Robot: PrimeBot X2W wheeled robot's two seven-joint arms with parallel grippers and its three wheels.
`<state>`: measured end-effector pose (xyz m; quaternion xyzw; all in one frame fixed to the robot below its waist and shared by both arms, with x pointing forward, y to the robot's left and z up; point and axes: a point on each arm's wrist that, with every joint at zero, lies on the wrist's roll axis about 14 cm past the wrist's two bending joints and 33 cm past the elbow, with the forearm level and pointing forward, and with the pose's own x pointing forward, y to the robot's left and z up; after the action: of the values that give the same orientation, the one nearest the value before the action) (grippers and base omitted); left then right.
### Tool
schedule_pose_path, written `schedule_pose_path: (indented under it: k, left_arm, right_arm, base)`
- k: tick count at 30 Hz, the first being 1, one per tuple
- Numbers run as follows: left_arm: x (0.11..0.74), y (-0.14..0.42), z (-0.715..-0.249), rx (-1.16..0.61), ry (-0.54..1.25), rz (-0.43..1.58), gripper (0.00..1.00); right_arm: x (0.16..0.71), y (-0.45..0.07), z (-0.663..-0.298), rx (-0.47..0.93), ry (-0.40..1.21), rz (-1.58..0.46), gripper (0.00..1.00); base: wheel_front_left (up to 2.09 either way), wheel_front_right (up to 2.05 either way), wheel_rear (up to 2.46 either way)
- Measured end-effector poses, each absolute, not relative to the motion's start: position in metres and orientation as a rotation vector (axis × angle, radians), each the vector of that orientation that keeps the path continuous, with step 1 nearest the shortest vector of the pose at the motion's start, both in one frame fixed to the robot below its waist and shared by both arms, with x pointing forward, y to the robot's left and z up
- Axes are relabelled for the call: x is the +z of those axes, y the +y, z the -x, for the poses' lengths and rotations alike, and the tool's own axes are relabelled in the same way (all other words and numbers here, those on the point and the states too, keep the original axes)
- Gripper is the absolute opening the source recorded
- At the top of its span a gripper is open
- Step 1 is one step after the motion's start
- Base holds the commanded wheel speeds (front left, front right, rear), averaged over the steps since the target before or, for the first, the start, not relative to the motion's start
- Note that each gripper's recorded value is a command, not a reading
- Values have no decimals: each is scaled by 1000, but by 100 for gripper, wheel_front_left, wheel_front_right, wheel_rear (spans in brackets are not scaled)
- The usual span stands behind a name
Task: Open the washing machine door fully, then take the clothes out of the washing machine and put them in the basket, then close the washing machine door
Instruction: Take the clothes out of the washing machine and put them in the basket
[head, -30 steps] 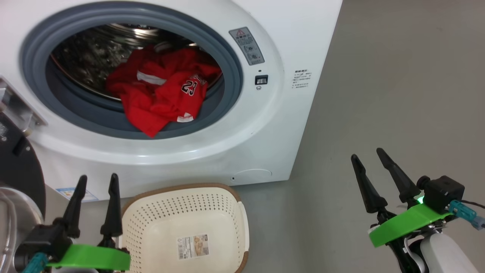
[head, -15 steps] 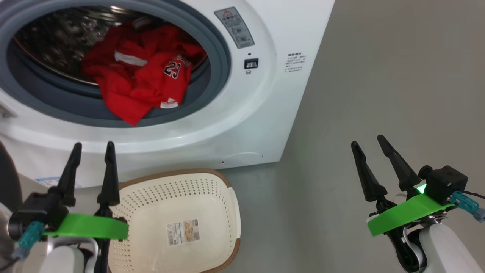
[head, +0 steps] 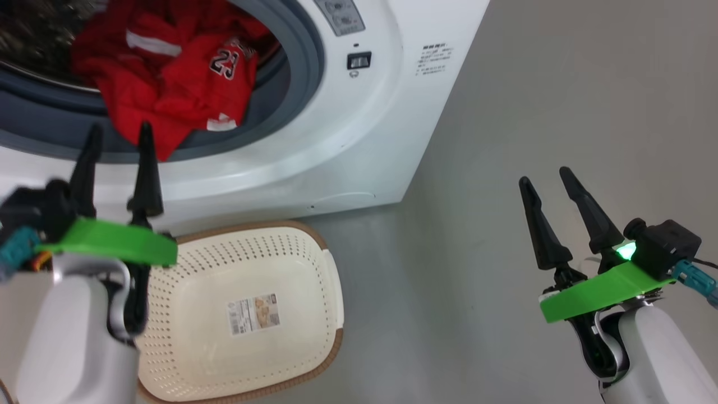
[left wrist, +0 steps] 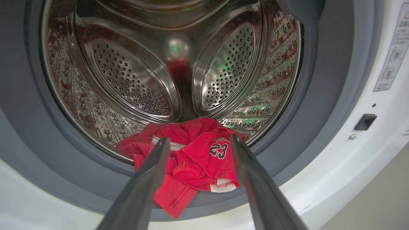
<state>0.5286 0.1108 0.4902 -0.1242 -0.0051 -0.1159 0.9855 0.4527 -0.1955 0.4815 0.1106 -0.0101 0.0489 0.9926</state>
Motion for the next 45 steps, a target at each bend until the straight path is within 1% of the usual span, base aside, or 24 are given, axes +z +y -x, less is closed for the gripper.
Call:
schedule_pose_path:
  k: [14,22,33,36,45]
  left_arm:
    - [438,81,-600,-299,178,233,100]
    - [427,66,-641,-313,227,226,100]
    - [402,57,-676,-292,360,211,100]
    - [392,56,-681,-280,406,213,100]
    - [376,53,-691,-271,471,208,100]
  right_arm:
    - [456,-203,-472,58,19,-225,100]
    - [444,-209,-477,31,40,-227,100]
    - [433,-219,-478,-3,64,-218,100]
    - [430,-221,-477,-11,71,-215,100]
    - [424,-226,-477,-30,84,-212,100]
  base:
    - [0,0,0]
    - [0,0,0]
    - [0,0,0]
    - [0,0,0]
    - [0,0,0]
